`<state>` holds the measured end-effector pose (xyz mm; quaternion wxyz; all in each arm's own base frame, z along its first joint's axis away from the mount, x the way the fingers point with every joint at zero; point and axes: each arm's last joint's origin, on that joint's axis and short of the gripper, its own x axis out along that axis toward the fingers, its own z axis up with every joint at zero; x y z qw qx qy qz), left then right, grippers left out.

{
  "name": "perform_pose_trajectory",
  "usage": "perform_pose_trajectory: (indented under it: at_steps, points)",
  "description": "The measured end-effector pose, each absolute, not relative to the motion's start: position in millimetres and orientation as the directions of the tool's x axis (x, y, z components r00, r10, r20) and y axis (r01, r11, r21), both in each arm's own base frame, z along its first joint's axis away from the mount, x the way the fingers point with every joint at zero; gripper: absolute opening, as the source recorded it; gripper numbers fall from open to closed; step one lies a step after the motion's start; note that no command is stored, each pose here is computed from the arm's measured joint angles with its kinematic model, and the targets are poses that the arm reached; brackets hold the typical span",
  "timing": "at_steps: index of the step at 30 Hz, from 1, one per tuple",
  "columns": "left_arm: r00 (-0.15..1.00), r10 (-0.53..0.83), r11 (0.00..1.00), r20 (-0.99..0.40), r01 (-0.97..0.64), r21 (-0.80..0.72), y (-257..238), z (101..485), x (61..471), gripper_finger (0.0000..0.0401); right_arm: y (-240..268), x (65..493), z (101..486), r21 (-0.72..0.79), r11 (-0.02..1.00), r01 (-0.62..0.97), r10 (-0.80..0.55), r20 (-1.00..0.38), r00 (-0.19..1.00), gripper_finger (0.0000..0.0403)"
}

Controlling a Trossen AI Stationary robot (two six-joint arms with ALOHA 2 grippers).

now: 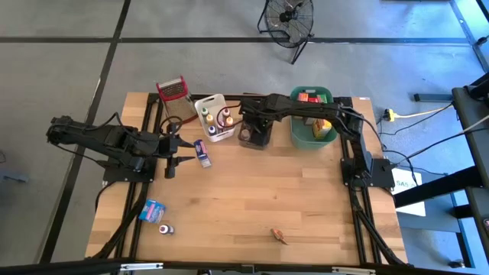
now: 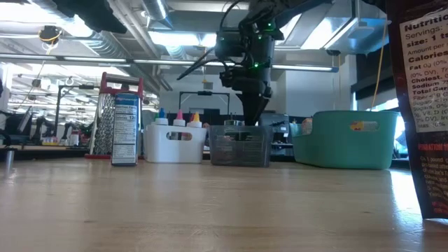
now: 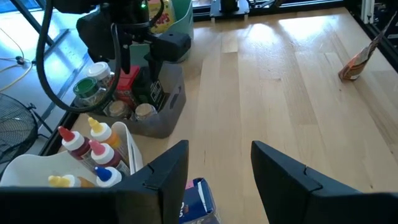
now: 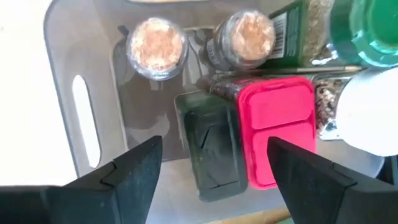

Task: Pick & Place Kitchen Items
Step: Put the blue cereal box into the green bin

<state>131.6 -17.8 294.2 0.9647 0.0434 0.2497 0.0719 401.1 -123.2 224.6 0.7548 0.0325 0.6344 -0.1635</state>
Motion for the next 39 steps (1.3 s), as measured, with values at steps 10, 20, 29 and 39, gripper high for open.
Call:
perform_pose_trajectory:
  at_steps: [10,20,29,39]
  points:
    - [0.867,0.156,0.988,-0.473,-0.136,0.076,-17.7,295.4,130.4,0.0169,-124.4,397.7,253.6,-0.326,0.857,0.399,-0.377,-0.925,0.055,0.0293]
    - [0.873,0.15,0.987,-0.463,-0.105,0.123,-13.7,303.7,105.5,0.0169,-78.4,414.5,312.5,-0.21,0.87,0.447,-0.352,-0.899,0.261,0.0293]
    - [0.852,0.144,0.988,-0.503,-0.148,0.031,-16.0,254.3,103.3,0.0169,7.5,436.0,328.7,-0.117,0.945,0.306,-0.263,-0.826,0.498,0.0293]
    - [0.871,0.135,0.984,-0.473,-0.175,-0.042,-17.5,235.4,98.7,0.0169,72.6,443.8,318.8,-0.203,0.956,0.211,-0.291,-0.737,0.61,0.0293]
